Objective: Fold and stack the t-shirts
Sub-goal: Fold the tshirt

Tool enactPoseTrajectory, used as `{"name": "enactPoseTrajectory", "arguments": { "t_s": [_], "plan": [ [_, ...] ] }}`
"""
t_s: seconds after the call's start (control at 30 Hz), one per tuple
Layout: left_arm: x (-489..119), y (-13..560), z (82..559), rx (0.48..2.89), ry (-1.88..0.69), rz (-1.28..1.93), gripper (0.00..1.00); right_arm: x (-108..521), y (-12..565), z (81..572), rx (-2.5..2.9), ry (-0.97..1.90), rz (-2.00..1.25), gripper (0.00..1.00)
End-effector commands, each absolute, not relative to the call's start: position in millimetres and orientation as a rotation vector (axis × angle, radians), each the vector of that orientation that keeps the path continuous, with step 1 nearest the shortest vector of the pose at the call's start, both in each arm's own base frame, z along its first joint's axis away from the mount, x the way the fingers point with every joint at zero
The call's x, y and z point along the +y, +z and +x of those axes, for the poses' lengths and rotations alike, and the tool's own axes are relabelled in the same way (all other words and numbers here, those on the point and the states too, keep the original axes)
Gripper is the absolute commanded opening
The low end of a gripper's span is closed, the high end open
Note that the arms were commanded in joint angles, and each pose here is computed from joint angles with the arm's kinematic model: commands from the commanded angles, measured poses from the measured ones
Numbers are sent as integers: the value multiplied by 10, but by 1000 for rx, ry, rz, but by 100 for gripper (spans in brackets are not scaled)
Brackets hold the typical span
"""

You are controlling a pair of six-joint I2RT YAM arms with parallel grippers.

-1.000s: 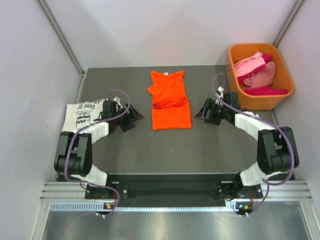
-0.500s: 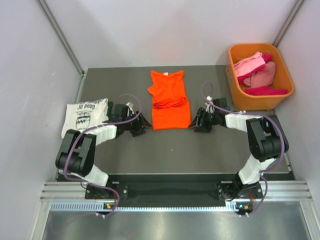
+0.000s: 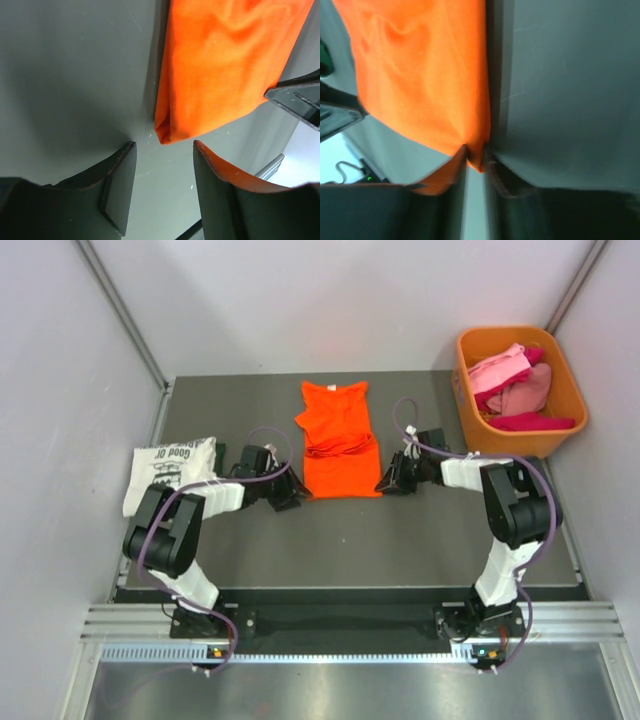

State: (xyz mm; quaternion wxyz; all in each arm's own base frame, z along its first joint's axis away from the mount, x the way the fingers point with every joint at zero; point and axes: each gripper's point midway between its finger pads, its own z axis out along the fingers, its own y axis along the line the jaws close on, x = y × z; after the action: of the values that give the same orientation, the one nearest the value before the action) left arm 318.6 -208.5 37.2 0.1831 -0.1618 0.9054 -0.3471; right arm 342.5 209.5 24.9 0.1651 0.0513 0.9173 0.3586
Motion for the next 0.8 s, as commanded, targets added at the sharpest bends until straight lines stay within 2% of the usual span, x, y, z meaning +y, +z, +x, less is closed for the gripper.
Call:
{"name": "enactPoseTrajectory", "arguments": {
  "t_s": [0.0,0.1,0.47,0.57,0.7,0.73,0.77],
  "plan": [
    [-2125,416,3314,2530,-974,-445,54,2119,204,3477,2601,973,100,12],
    [-2121,379,3329,2536,-969,-453,53,2105,204,3462,2599,965,100,0],
    [-2215,268,3371,2550,-1012,-471,46,2127,231,3450,2587,988,87,0],
    [-2266,221,3339,2553,-1035,-491,40,2130,242,3452,2586,991,90,0],
    [-2318,211,3327,2527,-1067,-498,21,2127,263,3433,2586,993,89,0],
    [-2322,211,3311,2529,-1075,-497,2,2128,278,3430,2584,995,88,0],
    [-2316,223,3313,2525,-1075,-495,0,2128,283,3408,2589,1000,86,0]
  ]
}}
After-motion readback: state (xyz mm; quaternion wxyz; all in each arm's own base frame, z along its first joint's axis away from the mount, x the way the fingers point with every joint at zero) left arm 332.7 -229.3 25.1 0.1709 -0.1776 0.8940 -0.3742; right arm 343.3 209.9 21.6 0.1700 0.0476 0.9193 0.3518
